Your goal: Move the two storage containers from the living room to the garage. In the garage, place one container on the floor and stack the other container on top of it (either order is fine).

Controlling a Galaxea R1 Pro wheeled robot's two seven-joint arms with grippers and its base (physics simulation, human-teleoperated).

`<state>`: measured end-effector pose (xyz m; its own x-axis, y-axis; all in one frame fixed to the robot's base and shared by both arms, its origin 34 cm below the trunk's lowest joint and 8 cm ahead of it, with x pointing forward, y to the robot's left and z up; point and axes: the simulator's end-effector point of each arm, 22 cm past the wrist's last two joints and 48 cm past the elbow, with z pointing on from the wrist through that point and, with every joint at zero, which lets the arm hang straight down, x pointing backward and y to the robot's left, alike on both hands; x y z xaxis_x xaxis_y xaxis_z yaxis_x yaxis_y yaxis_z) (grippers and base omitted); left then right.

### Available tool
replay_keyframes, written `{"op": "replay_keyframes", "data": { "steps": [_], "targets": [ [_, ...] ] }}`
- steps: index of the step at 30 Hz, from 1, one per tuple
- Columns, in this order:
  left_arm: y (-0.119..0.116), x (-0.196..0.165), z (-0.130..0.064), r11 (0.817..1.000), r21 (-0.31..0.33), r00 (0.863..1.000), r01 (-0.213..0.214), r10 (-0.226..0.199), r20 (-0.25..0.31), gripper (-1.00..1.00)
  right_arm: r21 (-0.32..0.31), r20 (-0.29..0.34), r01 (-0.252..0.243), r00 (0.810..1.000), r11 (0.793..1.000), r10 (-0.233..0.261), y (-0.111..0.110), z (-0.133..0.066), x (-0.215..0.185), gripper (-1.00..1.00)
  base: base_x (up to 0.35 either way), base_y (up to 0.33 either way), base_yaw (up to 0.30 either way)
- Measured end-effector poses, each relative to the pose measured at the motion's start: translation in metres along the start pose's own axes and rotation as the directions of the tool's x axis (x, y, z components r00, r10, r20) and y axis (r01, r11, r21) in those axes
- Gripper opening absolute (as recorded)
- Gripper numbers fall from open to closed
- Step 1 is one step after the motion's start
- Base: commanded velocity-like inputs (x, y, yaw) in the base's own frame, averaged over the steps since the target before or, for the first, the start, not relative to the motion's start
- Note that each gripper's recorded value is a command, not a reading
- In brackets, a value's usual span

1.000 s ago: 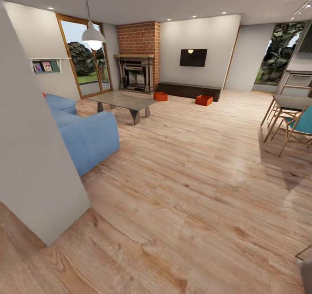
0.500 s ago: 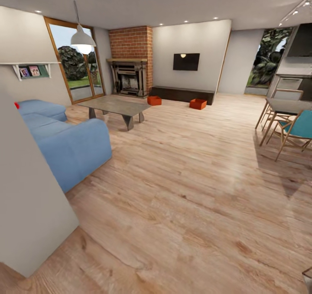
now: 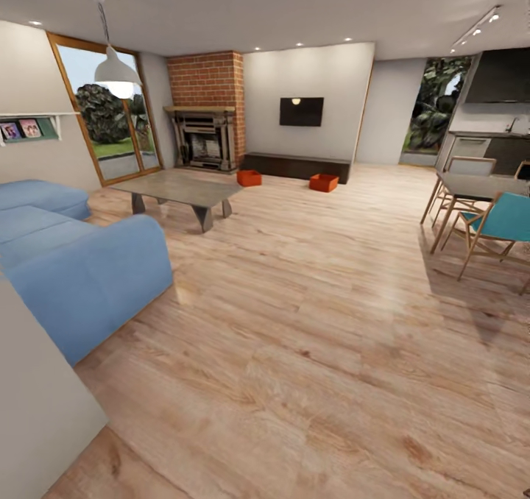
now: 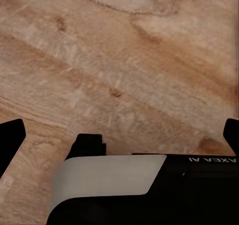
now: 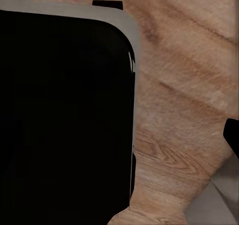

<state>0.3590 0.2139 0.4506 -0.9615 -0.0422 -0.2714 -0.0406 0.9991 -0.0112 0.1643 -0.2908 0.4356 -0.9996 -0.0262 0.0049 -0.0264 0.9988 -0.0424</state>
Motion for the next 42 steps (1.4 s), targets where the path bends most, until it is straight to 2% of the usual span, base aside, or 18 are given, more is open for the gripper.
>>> {"op": "replay_keyframes", "data": {
  "steps": [20, 42],
  "targets": [
    [-0.0001, -0.0007, -0.0003, 1.0, 0.0, 1.0, 0.0, 0.0, 0.002, 1.0, -0.001, 0.003, -0.003, 1.0, 1.0, 0.003, 0.0007, -0.0001, -0.001, 1.0, 0.344, -0.065, -0.078],
    [-0.0001, -0.0008, -0.0004, 1.0, 0.0, 1.0, 0.0, 0.0, 0.002, 1.0, 0.001, -0.009, -0.007, 1.0, 1.0, 0.007, -0.0004, -0.0001, 0.0048, 1.0, 0.344, -0.115, -0.006]
  ]
}}
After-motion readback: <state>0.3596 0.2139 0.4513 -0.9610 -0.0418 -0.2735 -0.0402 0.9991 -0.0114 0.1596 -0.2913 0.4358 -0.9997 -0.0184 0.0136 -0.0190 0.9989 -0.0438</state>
